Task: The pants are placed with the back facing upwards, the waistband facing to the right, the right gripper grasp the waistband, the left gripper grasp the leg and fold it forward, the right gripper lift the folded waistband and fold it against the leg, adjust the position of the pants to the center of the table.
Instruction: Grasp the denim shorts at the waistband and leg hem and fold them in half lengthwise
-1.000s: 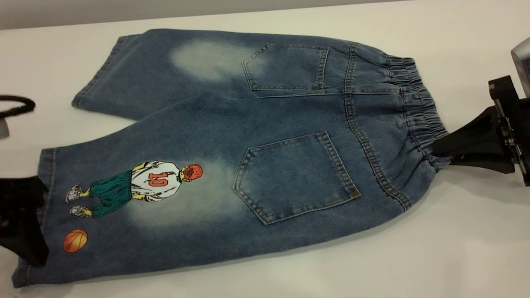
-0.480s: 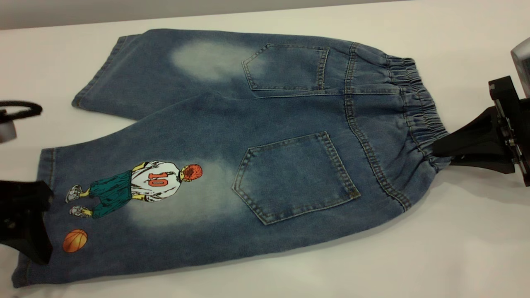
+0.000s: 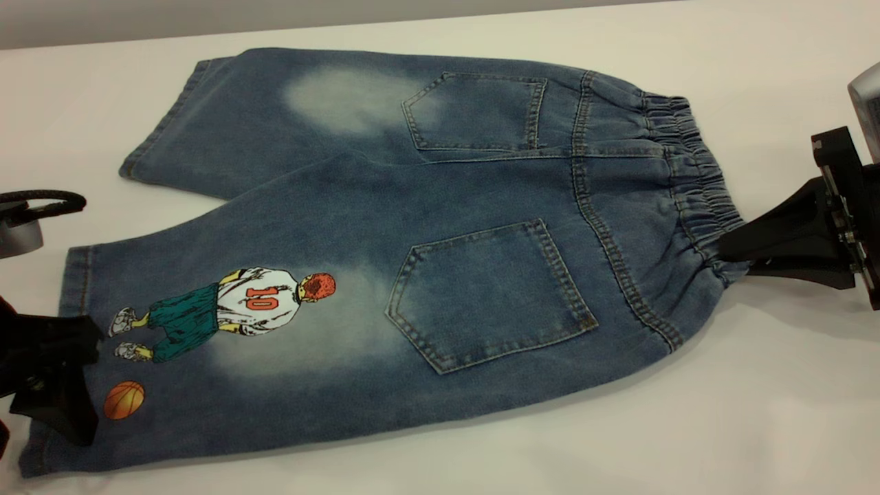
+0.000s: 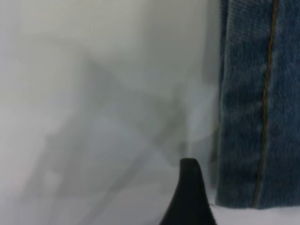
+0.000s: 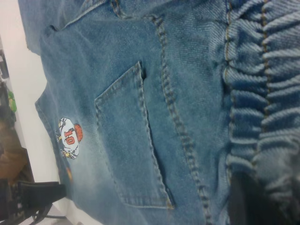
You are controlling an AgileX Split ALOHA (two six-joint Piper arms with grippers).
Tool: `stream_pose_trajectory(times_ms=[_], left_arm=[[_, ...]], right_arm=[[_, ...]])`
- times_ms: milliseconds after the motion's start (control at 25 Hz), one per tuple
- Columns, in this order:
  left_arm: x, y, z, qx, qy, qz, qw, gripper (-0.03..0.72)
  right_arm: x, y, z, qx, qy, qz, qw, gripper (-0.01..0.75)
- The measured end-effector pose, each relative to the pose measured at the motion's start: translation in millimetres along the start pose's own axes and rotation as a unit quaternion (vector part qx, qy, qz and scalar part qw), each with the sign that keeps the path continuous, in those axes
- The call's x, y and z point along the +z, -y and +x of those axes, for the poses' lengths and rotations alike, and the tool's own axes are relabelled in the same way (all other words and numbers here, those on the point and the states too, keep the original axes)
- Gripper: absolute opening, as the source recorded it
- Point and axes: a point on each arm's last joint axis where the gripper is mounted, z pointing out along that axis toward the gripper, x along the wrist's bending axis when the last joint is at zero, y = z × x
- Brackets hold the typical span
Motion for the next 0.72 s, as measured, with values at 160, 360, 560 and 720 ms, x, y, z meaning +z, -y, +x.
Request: stream_pose_trajectory(times_ms=[160, 360, 560, 720], left_arm=[[0.5, -0.6, 0.0, 0.001, 0.0, -0.003, 1.0, 0.509], [0.5, -1.3, -0.3, -0.002, 0.001, -0.007, 1.0, 0.509], [0.5, -1.7, -0.2, -0.001, 0.001, -0.009, 1.0, 0.509], [0.5, -1.6, -0.2, 0.019, 0.001, -0.008, 1.0, 0.509]], right_arm=[[0.0, 0.0, 0.0, 0.0, 0.0, 0.0, 1.0, 0.032], [0.0, 0.0, 0.0, 0.0, 0.0, 0.0, 1.0, 0.034], [0.0, 0.0, 0.0, 0.0, 0.0, 0.0, 1.0, 0.035], [0.0, 0.0, 0.0, 0.0, 0.0, 0.0, 1.0, 0.036]])
